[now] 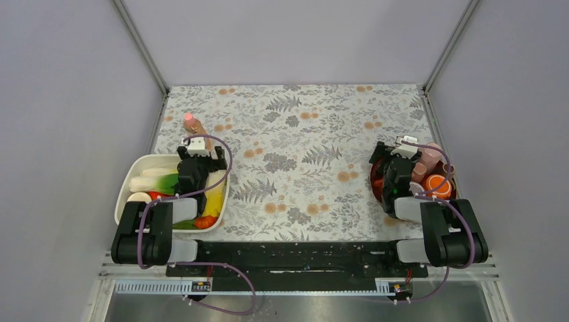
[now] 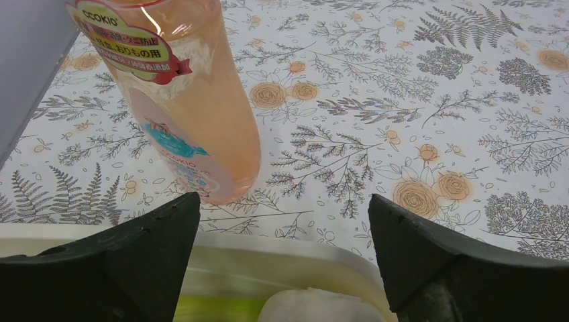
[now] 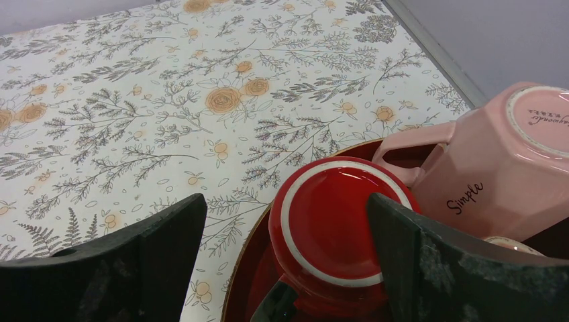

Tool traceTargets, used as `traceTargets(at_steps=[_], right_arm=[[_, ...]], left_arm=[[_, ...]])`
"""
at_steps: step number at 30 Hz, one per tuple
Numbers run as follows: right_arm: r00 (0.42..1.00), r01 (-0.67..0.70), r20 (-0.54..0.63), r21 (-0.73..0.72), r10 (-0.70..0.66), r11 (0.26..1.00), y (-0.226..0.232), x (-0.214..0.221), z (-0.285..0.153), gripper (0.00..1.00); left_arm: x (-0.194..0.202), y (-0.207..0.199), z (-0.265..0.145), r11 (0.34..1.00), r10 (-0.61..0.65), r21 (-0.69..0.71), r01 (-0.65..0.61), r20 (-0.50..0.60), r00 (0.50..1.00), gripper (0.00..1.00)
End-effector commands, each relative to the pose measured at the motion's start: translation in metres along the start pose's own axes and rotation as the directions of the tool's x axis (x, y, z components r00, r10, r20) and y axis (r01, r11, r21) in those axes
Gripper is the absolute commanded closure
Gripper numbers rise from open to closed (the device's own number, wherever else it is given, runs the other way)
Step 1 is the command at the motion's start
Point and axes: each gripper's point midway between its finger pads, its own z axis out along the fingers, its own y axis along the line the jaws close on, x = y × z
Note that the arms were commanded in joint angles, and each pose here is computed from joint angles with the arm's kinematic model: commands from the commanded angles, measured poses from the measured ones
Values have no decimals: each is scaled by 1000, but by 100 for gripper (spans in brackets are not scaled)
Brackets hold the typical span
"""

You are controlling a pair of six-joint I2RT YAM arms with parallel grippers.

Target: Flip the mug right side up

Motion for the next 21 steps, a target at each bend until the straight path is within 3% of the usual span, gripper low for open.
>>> traceTargets(at_steps=[1,11,15,18,21], right_arm=[[998,-23,54,0,23,1000,-1,-12,0,1],[997,-67,40,6,67,998,-4,-44,-20,1],[983,-181,-45,-119,176,976,25,-67,-34,7],[960,-251,-138,-53,242,966,21,-69,-43,15],[929,-267,-236,101,284,958,6,-62,-58,21]], left_arm=[[-16,1,1,1000,-8,1,8,73,997,1],[-31,-11,-12,998,9,68,-16,101,995,1],[-34,-27,-23,984,51,163,-72,128,990,1],[-32,-36,-26,974,58,214,-79,101,993,1],[-29,-61,-32,922,100,375,-97,12,995,1]])
